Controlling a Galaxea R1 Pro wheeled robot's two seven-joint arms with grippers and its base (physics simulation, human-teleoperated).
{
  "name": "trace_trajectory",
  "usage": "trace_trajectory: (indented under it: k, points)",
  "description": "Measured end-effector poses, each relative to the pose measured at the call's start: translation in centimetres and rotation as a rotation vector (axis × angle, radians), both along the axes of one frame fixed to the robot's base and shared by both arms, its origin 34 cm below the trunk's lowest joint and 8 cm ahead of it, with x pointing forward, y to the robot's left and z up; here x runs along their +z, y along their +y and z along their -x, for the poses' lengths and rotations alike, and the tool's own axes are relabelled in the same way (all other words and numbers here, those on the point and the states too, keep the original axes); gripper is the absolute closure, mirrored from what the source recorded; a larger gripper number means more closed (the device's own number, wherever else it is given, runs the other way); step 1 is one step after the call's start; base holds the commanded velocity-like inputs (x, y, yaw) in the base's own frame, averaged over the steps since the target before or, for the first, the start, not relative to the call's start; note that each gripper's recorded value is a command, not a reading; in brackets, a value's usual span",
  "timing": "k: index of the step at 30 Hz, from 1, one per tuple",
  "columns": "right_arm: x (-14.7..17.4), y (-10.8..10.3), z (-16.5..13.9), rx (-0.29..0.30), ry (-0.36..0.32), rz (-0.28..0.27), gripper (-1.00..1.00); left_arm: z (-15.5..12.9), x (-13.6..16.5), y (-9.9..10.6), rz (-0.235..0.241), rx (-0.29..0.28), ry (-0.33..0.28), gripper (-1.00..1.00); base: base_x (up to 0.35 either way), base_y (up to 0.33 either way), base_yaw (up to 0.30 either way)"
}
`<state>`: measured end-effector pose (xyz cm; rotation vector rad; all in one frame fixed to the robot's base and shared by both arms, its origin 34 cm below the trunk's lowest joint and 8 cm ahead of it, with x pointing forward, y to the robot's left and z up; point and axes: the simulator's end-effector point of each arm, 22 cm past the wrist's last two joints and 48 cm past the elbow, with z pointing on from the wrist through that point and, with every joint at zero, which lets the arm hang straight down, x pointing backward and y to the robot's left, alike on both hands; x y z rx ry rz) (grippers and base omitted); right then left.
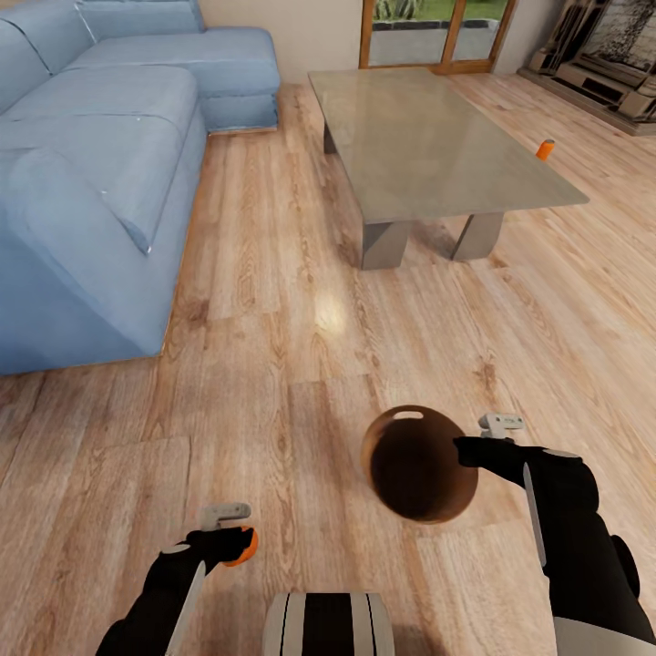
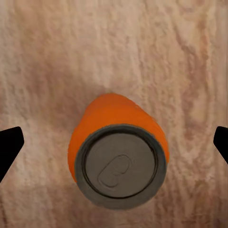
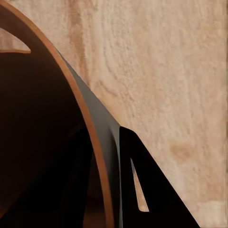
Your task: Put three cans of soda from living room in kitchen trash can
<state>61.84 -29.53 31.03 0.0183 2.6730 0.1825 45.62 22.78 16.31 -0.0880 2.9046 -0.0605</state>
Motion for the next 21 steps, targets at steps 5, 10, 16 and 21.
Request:
trace_trajectory:
  k: [5, 10, 16, 21]
  points:
    - [0.0, 0.2, 0.0, -0.001, 0.000, -0.010, 1.00, 0.2, -0.9, -0.8, 0.006, -0.008, -0.004, -1.00, 0.000, 0.000, 0.000]
    - [0.0, 0.2, 0.0, 0.001, 0.000, -0.006, 1.00, 0.2, -1.0, -0.9, 0.005, -0.010, -0.004, -1.00, 0.000, 0.000, 0.000]
    - [0.0, 0.2, 0.0, 0.001, 0.000, -0.005, 1.00, 1.2, -1.6, -0.8, -0.001, -0.011, 0.019, -1.00, 0.000, 0.000, 0.000]
    - [0.0, 0.2, 0.0, 0.001, 0.000, -0.007, 1.00, 1.1, -3.5, -0.4, -0.044, -0.007, 0.028, -1.00, 0.000, 0.000, 0.000]
